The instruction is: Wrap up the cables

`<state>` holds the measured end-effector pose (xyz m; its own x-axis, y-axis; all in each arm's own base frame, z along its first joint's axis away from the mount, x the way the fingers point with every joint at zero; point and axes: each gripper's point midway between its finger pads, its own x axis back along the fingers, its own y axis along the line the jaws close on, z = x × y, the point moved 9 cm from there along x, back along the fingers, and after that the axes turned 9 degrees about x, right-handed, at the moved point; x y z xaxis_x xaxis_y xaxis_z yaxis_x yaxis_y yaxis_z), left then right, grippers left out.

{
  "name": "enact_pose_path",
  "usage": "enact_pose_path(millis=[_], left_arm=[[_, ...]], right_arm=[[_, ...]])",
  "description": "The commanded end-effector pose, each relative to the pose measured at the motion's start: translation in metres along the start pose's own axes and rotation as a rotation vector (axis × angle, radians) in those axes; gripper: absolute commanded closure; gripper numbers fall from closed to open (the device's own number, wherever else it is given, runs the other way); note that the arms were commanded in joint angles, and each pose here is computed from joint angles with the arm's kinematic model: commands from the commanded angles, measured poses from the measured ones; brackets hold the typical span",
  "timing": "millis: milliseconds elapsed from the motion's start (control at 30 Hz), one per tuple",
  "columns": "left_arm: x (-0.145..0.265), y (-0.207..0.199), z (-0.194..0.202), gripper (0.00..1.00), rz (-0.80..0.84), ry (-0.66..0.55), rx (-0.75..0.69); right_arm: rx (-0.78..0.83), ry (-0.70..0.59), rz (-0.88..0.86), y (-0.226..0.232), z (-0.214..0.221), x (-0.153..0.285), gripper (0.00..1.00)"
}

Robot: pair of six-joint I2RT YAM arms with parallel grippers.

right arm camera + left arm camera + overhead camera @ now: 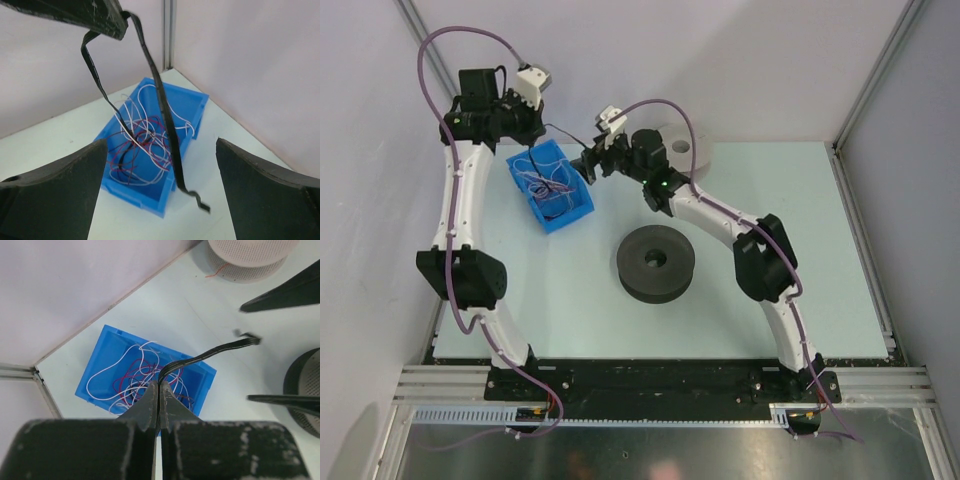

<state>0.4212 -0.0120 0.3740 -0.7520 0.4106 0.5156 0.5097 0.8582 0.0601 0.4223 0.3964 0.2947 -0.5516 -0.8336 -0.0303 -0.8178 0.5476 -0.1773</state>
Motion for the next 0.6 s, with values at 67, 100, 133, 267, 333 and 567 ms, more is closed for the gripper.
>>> enact_pose_path(millis=[67, 100, 133, 267, 333, 567], left_arm=[[0.032, -0.008, -0.041, 1.00, 0.007, -0.157, 0.071], [0.034, -0.009, -0.043, 1.00, 0.007, -0.166, 0.080], [0.036, -0.010, -0.045, 1.00, 0.008, -0.172, 0.090], [0.037, -0.013, -0.044, 1.00, 0.013, -0.170, 0.130], [0.037, -0.015, -0.041, 1.00, 0.024, -0.164, 0.149], [0.038, -0.017, -0.039, 1.00, 0.042, -0.160, 0.197]], right_arm=[[0.001, -0.217, 0.009, 0.014, -0.022, -0.032, 0.08], [0.000, -0.227, 0.011, 0.016, -0.020, -0.036, 0.09], [-0.001, -0.237, 0.019, 0.017, -0.017, -0.041, 0.10], [-0.037, -0.296, 0.054, 0.030, -0.005, -0.061, 0.15], [-0.031, -0.328, 0.063, 0.039, -0.001, -0.071, 0.17], [-0.034, -0.364, 0.045, 0.064, 0.023, -0.092, 0.27]])
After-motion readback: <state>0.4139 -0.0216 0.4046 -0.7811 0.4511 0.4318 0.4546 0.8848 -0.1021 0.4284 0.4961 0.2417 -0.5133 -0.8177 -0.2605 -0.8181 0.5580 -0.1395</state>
